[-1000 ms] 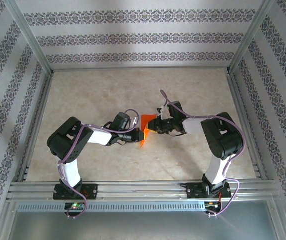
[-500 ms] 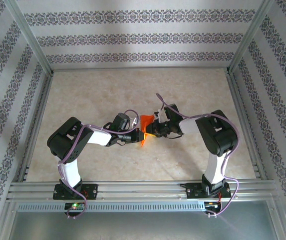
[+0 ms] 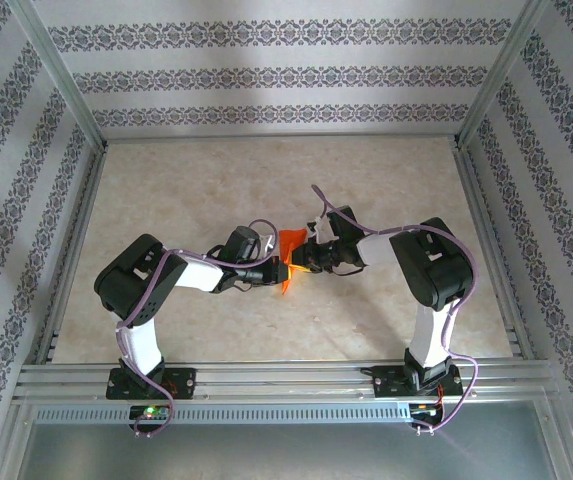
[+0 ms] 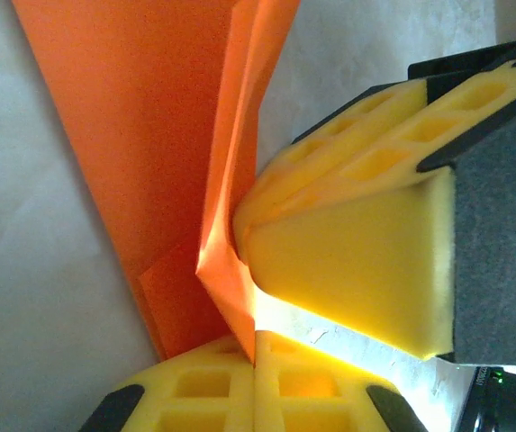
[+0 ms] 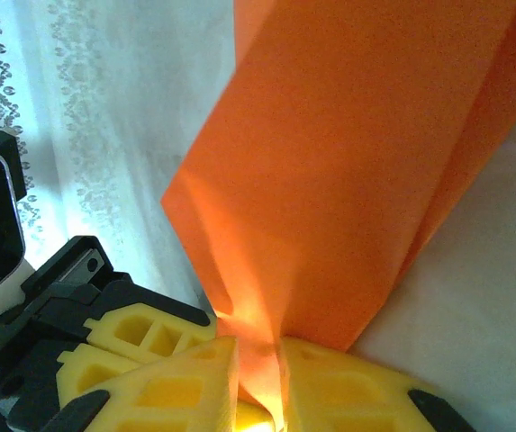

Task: Fold a paper plane with a square sheet of paper (pick it up from the middle)
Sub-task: Fold the wing for the fifth time at the center of the table.

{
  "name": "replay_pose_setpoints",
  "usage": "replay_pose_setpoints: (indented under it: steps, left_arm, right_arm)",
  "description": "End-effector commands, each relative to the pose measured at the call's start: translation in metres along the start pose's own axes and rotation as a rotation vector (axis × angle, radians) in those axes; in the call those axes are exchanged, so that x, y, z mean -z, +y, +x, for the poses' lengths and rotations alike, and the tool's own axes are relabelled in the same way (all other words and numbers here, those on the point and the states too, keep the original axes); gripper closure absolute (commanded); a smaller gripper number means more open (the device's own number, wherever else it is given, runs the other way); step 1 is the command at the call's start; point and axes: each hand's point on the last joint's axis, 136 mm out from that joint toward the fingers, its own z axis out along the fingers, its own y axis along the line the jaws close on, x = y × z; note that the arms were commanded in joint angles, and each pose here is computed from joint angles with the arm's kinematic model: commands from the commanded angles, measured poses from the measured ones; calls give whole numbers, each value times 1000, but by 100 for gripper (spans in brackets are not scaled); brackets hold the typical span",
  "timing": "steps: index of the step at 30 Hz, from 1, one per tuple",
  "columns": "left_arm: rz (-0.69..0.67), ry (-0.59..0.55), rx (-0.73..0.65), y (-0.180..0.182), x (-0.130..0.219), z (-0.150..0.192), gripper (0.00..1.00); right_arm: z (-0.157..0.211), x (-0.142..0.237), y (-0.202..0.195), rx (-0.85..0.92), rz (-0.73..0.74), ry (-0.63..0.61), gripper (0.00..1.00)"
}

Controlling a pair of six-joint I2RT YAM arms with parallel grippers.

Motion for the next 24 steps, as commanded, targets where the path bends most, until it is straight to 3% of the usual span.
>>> replay_pose_setpoints:
  steps: [1,13,24]
  left_arm:
    - [-259,55,92,80,-3,35,94]
    - [-248,52,87,75,-1,33,93]
    - [-209,28,139,53,14,27,85]
  right_arm:
    - [-11,-3,9,36,-8,-29,80]
    - [-7,-10,-19,-31,108,-25,81]
    - [-1,-15,-38,-79,205,-10,81]
